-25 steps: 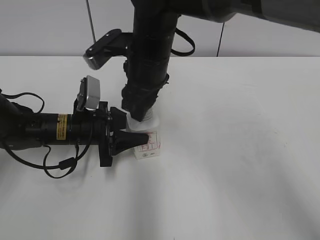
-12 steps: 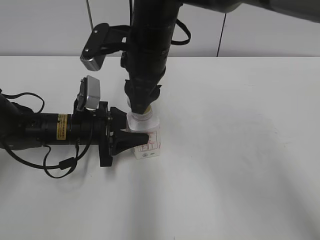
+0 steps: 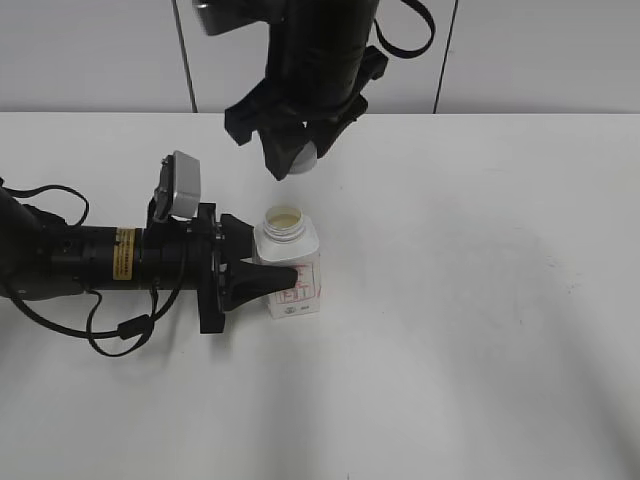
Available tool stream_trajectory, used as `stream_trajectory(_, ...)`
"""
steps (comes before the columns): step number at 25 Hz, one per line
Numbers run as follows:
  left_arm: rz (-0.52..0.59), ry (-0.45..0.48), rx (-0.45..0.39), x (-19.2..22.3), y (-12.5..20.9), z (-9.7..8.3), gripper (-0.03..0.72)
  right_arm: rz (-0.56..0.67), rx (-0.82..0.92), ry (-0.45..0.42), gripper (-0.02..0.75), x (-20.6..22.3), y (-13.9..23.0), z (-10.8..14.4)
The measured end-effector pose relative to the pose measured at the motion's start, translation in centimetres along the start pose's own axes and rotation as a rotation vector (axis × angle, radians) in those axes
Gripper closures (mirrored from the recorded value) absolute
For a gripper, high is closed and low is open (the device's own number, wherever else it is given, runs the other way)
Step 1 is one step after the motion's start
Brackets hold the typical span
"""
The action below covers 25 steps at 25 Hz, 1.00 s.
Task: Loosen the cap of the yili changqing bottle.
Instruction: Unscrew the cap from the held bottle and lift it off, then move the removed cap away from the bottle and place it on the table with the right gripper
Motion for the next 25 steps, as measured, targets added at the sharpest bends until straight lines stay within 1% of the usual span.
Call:
stream_trajectory(2, 0.0, 0.0, 0.0, 0.0, 0.0, 0.0, 0.345, -0.002, 0.081, 0.005, 0.349, 0.0, -0.1, -0.6)
stream_trajectory(5, 0.0, 0.0, 0.0, 0.0, 0.0, 0.0, 0.345, -0.007, 0.14, 0.013, 0.349, -0.2, -0.5, -2.2)
stream_trajectory(7, 0.0, 0.0, 0.0, 0.0, 0.0, 0.0, 0.345, -0.013, 0.183, 0.023, 0.349, -0.5, -0.6, -4.0)
stream_trajectory(10, 0.0, 0.001, 0.0, 0.0, 0.0, 0.0, 0.345, -0.011, 0.261, 0.046, 0.349, -1.4, -0.1, -7.5)
stream_trajectory(14, 0.0, 0.001, 0.0, 0.0, 0.0, 0.0, 0.345, 0.033, 0.39, 0.09, 0.349, -2.0, 2.1, -13.2)
stream_trajectory(18, 0.0, 0.001, 0.0, 0.0, 0.0, 0.0, 0.345, 0.093, 0.498, 0.126, 0.349, -1.2, 5.5, -17.4)
stream_trajectory(21, 0.0, 0.001, 0.0, 0.0, 0.0, 0.0, 0.345, 0.094, 0.549, 0.138, 0.349, 0.7, 7.3, -19.3)
stream_trajectory(25, -0.001, 0.001, 0.0, 0.0, 0.0, 0.0, 0.345, 0.059, 0.596, 0.15, 0.349, 4.1, 9.8, -20.6)
Point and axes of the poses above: a point on each arm's last joint axis where the gripper is mounted, x pointing out along that axis toward the gripper, z along the wrist's bending axis when the last joint is at zero, y = z × x, the point moved 2 cm from there along x, pointing out along that axis toward the gripper, and after that the axes turned 15 degrees about x, right-handed, at the moved point
